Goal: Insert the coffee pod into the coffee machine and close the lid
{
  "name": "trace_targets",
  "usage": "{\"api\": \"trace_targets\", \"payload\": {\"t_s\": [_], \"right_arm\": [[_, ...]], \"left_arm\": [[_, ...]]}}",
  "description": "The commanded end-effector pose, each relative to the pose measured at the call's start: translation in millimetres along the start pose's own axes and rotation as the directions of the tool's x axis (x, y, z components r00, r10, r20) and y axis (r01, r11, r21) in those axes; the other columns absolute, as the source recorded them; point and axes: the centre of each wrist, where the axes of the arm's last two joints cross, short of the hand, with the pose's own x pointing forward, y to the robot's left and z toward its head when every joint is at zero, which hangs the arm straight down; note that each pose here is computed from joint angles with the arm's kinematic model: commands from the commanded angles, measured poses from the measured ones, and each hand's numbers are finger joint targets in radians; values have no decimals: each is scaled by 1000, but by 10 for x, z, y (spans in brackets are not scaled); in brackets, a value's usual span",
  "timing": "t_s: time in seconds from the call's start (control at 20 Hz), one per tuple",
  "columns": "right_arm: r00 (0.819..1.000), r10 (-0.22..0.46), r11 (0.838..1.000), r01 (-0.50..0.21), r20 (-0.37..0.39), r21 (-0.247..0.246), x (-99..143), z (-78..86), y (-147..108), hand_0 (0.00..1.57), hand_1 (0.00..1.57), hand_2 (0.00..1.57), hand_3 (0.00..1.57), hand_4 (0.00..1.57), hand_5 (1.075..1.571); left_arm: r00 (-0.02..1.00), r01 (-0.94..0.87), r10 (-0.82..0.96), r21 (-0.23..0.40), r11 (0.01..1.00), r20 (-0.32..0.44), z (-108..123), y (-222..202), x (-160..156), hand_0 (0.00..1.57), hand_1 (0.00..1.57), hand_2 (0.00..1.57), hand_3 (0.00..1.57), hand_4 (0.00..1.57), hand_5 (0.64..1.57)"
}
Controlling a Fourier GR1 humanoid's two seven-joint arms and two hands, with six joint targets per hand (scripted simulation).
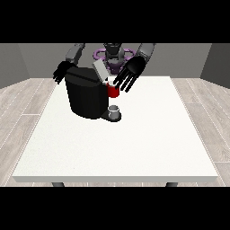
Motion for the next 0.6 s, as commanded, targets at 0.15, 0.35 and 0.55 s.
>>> {"api": "trace_targets", "payload": {"t_s": [0.15,0.35,0.55], "right_arm": [[1000,-13,999,13,-12,-33,-93,-51,-221,0,0,0,0,381,1571],[998,-25,1000,26,-63,17,-41,129,-38,0,0,0,0,387,1571],[998,-38,998,35,-58,-45,-153,178,-271,0,0,0,0,424,1571]], "left_arm": [[1000,-4,5,-45,999,15,-5,-54,49,0,0,0,0,0,1571],[999,-18,16,-42,999,-43,104,-143,-220,0,0,0,0,0,1571],[994,-110,108,-72,991,-26,137,-376,-230,0,0,0,0,0,1571]]}}
